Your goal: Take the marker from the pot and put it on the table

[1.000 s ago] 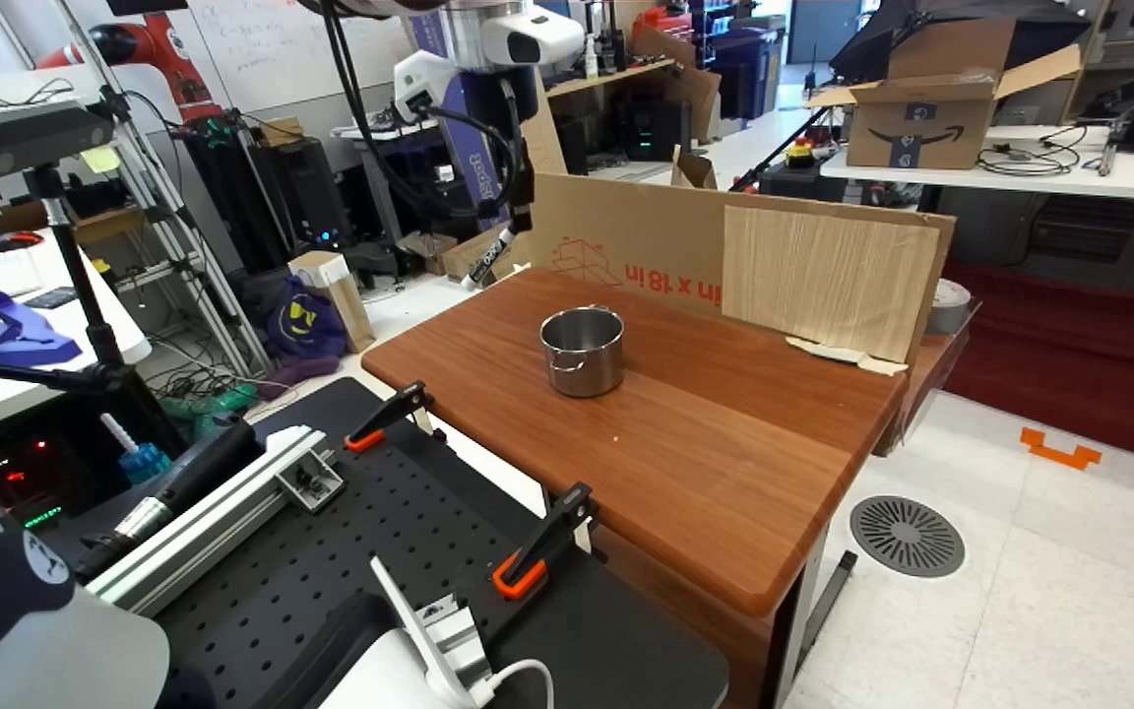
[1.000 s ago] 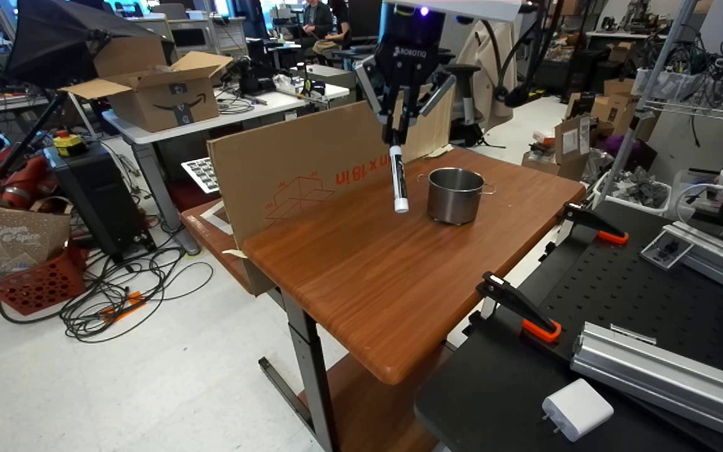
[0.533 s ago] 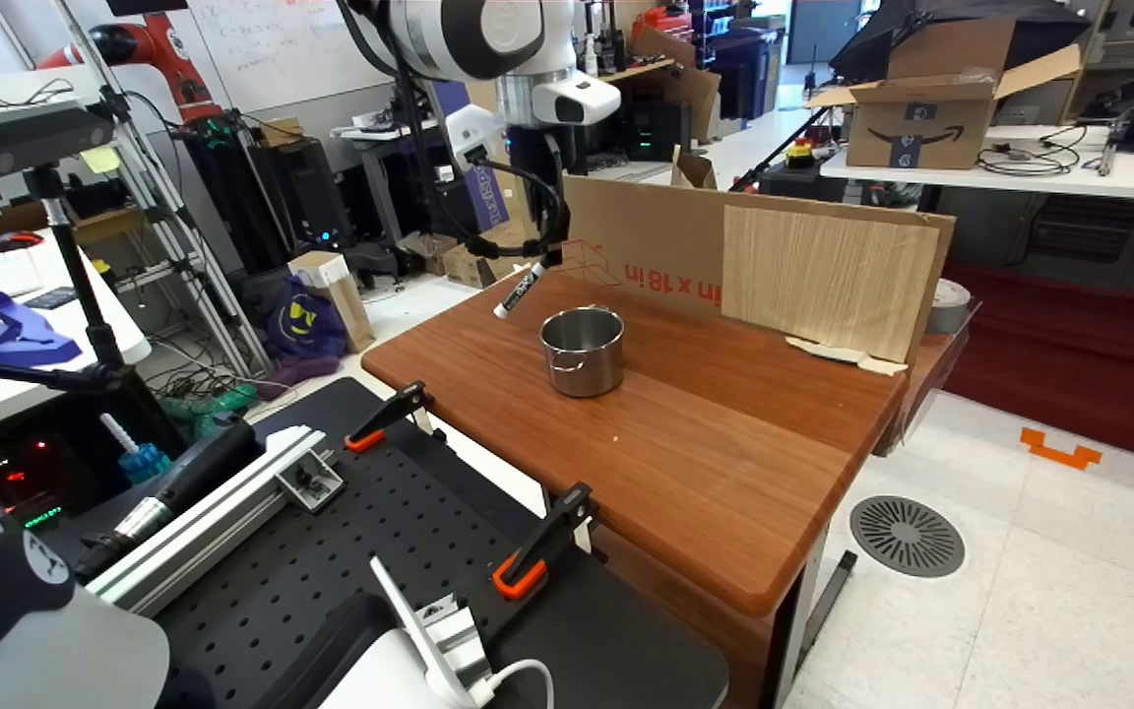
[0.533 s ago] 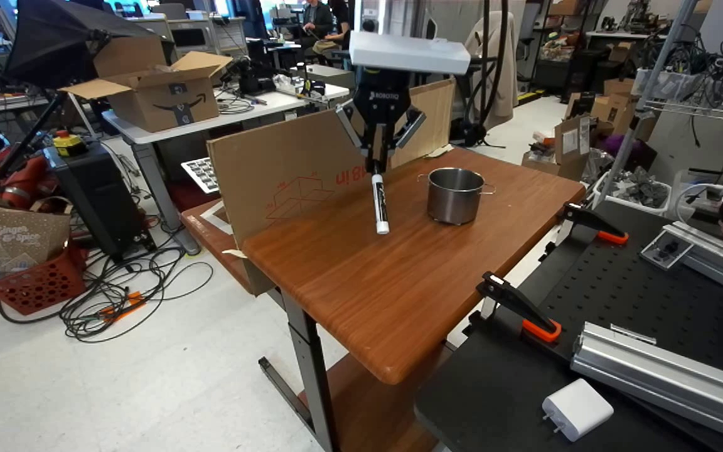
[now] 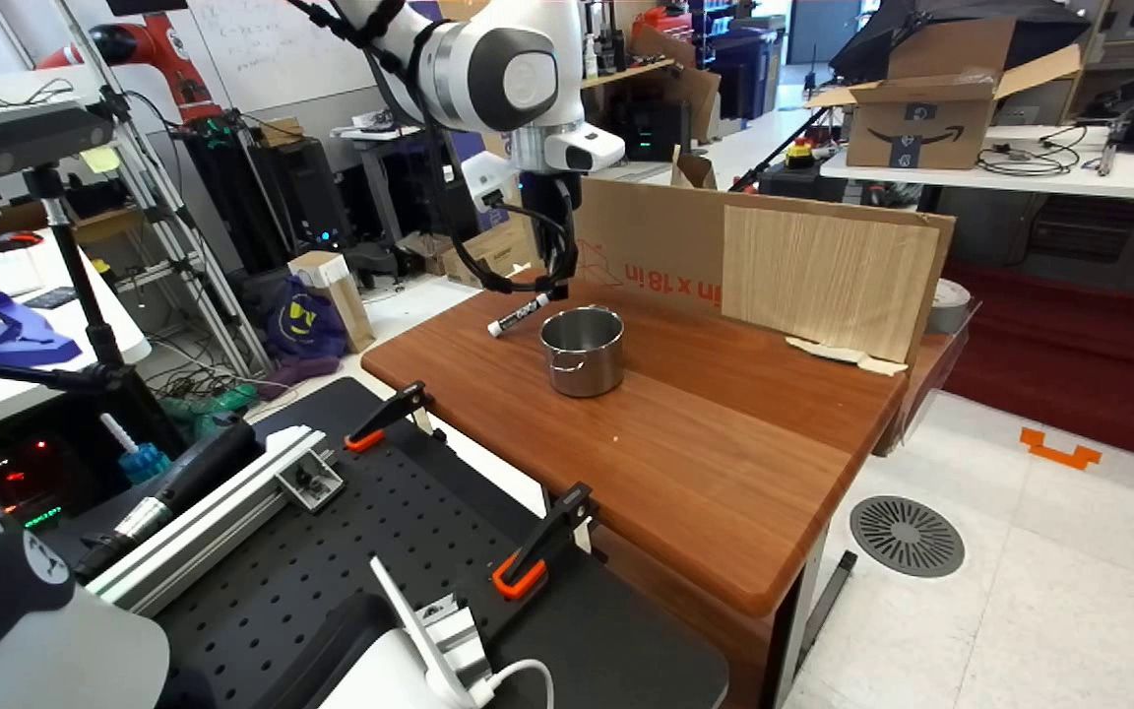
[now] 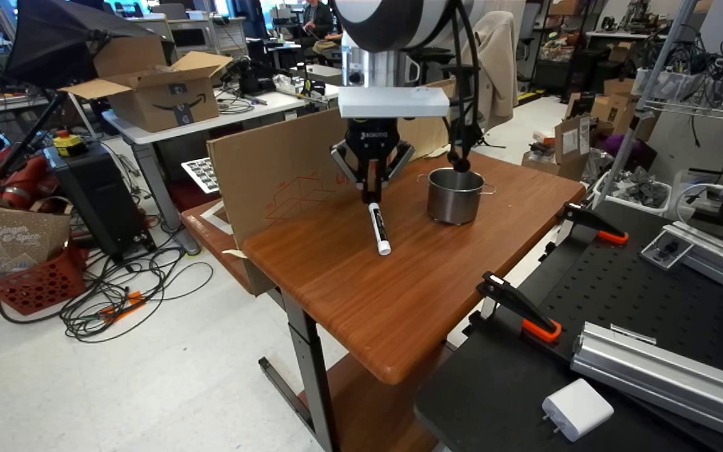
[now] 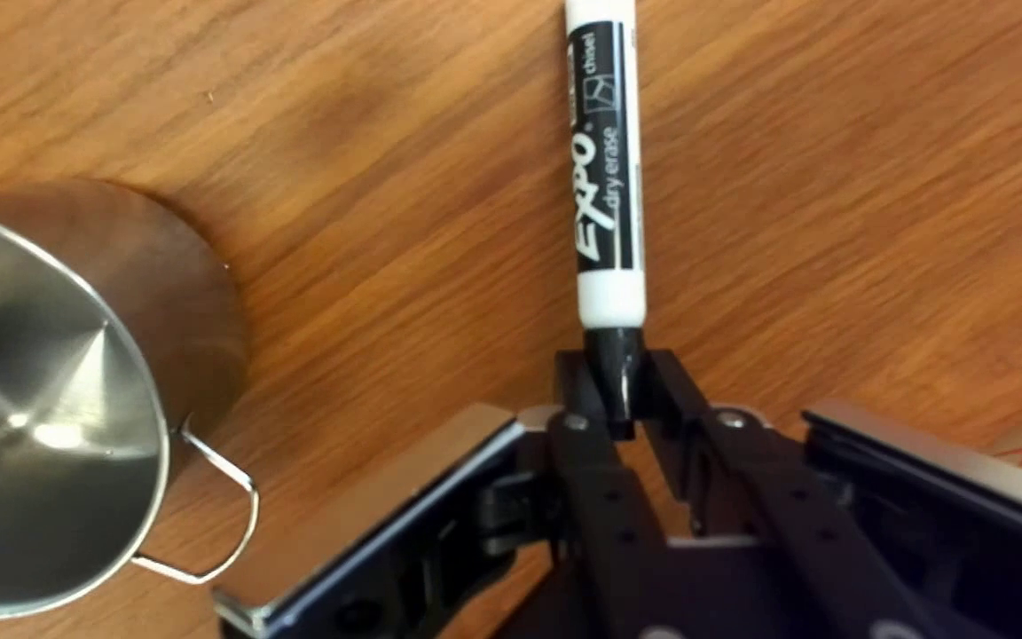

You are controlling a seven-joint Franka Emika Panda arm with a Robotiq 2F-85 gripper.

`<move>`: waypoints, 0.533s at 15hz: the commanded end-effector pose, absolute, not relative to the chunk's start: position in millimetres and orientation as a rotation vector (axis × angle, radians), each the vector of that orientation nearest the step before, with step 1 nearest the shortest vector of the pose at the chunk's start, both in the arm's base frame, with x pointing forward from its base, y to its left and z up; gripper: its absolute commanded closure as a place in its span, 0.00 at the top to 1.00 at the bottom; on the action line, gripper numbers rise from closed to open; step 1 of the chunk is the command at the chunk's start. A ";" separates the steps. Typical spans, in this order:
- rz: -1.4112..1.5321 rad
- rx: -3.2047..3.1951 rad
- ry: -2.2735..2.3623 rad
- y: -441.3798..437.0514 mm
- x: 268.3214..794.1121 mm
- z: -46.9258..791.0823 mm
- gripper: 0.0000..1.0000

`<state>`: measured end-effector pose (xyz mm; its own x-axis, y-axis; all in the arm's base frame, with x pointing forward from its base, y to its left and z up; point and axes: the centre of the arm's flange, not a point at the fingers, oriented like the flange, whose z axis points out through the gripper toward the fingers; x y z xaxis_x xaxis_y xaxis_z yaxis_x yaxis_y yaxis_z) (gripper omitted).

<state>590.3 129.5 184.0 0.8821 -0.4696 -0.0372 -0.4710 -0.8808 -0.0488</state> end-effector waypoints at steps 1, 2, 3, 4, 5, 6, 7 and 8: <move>0.032 -3.025 0.755 136.6 600.7 165.9 0.05; 0.036 -3.029 0.754 138.0 600.8 160.5 0.05; 0.045 -3.034 0.752 139.3 600.7 154.8 0.05; 0.052 -3.037 0.751 140.5 600.9 149.6 0.05; 0.059 -3.042 0.750 141.5 600.9 145.1 0.05; 0.064 -3.046 0.749 142.3 600.8 141.4 0.05; 0.069 -3.050 0.750 143.1 600.7 138.0 0.05; 0.064 -3.049 0.752 143.7 601.9 140.3 0.11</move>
